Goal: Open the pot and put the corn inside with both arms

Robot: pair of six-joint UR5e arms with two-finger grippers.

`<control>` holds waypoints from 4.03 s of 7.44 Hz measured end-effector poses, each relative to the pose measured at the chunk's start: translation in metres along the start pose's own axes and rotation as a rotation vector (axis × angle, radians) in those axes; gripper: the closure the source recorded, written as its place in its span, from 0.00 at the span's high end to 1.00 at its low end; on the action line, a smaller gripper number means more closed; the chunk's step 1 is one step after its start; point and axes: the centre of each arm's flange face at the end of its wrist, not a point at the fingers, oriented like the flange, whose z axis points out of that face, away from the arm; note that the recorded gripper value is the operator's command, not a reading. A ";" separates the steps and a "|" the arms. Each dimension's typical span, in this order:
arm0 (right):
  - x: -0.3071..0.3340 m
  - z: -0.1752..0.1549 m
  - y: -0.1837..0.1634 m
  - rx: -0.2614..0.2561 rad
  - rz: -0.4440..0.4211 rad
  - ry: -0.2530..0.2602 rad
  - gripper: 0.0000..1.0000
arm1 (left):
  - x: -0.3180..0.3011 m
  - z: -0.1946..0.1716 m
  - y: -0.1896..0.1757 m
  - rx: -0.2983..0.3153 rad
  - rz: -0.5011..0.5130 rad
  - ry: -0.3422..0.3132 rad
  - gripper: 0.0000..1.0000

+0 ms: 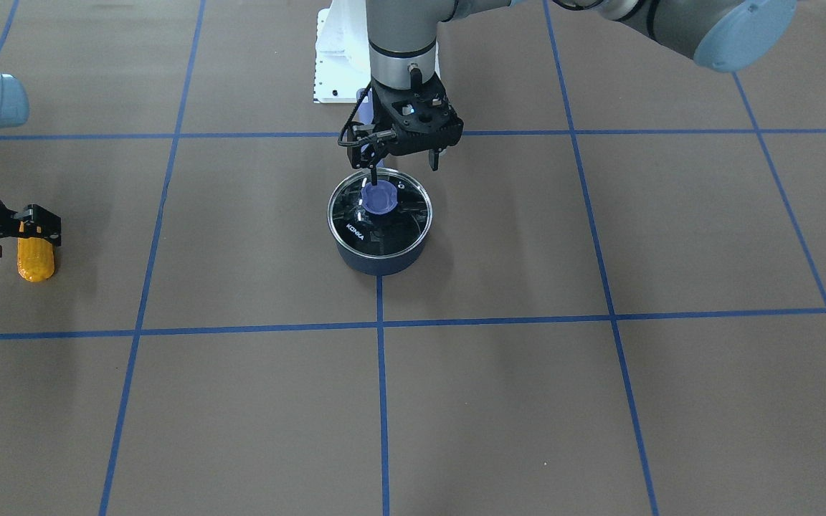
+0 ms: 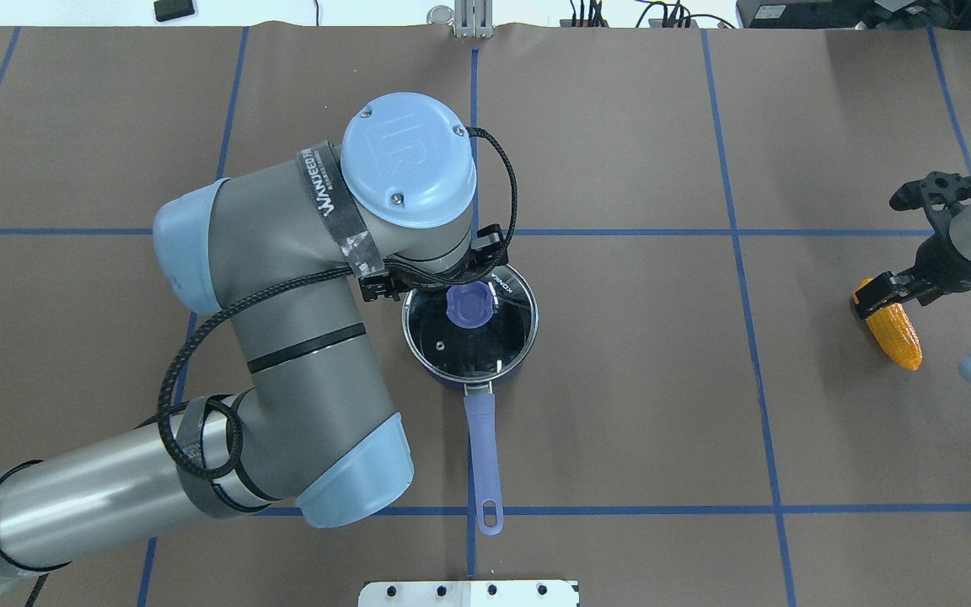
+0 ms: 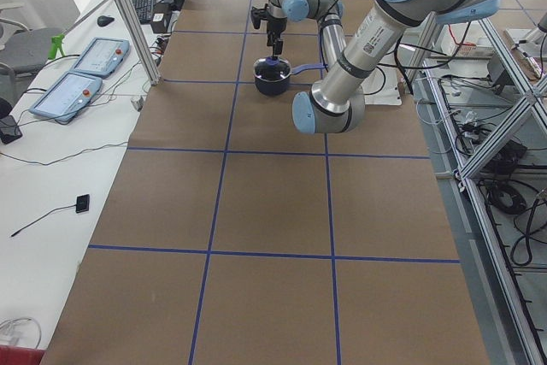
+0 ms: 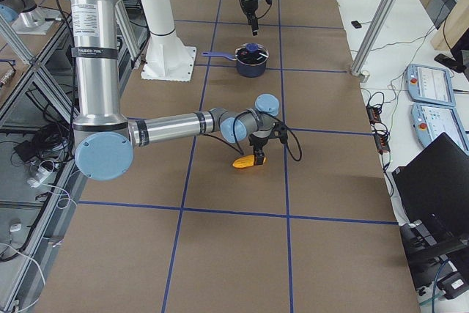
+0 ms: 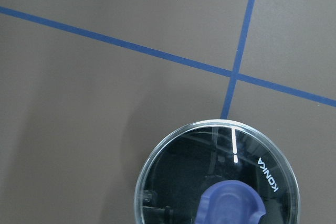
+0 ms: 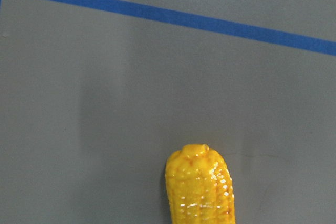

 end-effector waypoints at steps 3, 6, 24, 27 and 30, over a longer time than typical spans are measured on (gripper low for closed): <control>0.002 0.003 0.001 -0.004 -0.001 0.007 1.00 | 0.027 0.037 -0.010 -0.001 0.021 0.005 0.98; 0.002 0.003 0.001 -0.005 -0.001 0.006 1.00 | 0.031 0.050 -0.012 -0.010 0.119 -0.005 0.98; 0.010 0.020 -0.004 -0.026 0.004 0.016 0.51 | 0.026 0.030 0.021 -0.109 0.226 0.012 0.44; 0.010 0.021 -0.004 -0.026 0.010 0.018 0.00 | 0.024 0.021 0.015 -0.105 0.227 0.017 0.44; 0.001 0.012 -0.006 -0.014 0.002 -0.001 0.00 | -0.011 0.015 -0.006 -0.102 0.260 0.015 0.44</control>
